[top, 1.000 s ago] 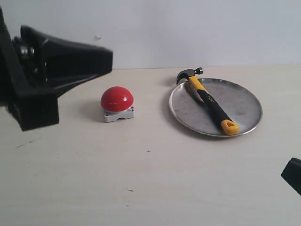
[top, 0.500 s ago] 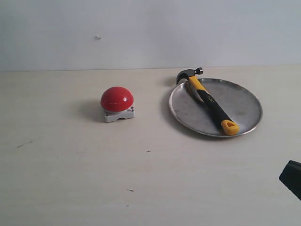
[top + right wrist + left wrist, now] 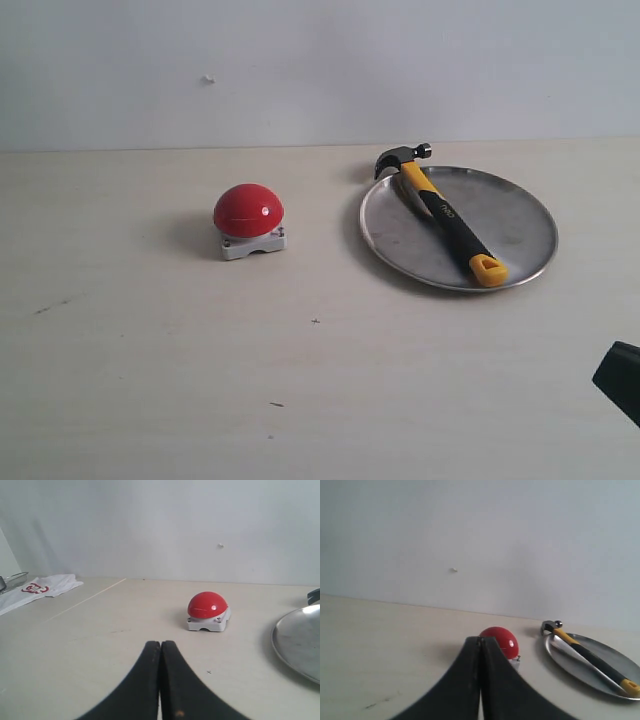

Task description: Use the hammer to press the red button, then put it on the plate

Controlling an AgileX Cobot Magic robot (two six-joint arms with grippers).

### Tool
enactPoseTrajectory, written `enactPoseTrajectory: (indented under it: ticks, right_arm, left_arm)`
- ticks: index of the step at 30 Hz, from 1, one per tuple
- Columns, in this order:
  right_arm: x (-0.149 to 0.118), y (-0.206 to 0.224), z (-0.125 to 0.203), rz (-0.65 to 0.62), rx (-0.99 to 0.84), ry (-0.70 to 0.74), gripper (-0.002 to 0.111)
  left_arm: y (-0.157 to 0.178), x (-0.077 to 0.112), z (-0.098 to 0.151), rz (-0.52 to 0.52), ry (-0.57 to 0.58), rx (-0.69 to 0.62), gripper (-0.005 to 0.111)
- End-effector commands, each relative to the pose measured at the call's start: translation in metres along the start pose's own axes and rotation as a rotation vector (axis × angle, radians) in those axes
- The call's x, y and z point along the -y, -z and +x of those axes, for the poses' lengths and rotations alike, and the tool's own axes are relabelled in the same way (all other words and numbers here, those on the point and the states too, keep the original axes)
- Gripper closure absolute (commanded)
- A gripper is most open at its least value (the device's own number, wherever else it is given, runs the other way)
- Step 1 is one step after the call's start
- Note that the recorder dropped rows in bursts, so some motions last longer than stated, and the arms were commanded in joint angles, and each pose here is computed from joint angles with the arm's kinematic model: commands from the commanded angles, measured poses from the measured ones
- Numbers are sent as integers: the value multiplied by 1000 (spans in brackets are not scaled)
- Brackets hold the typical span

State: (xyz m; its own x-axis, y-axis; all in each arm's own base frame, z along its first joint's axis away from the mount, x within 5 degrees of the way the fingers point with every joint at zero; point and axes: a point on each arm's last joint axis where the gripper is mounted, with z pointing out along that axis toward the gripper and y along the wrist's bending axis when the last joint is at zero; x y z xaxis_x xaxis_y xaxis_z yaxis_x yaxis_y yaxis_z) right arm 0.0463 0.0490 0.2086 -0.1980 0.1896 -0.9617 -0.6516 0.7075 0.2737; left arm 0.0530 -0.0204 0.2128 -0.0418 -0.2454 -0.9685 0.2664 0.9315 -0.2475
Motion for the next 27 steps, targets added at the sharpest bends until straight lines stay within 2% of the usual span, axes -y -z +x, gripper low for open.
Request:
enactPoseTrajectory:
  ticks: [1,5,6,11,27]
  right_arm:
    - [0,0,1,-8,0,11,108]
    - [0,0,1,-8,0,9,108]
    - [0,0,1,-8,0,9,108]
    - [0,0,1,-8,0,9,108]
    - [0,0,1,-8,0,9,108]
  left_arm:
    - [0,-7,2,-61,-13,33,107]
    - [0,-9,5,-82,-8,-2,107]
    - [0,-10,6,-99,55,-14,107]
    - [2,-21,11,-219,137,-48,107]
    - [2,-21,11,-219,152,-49,107]
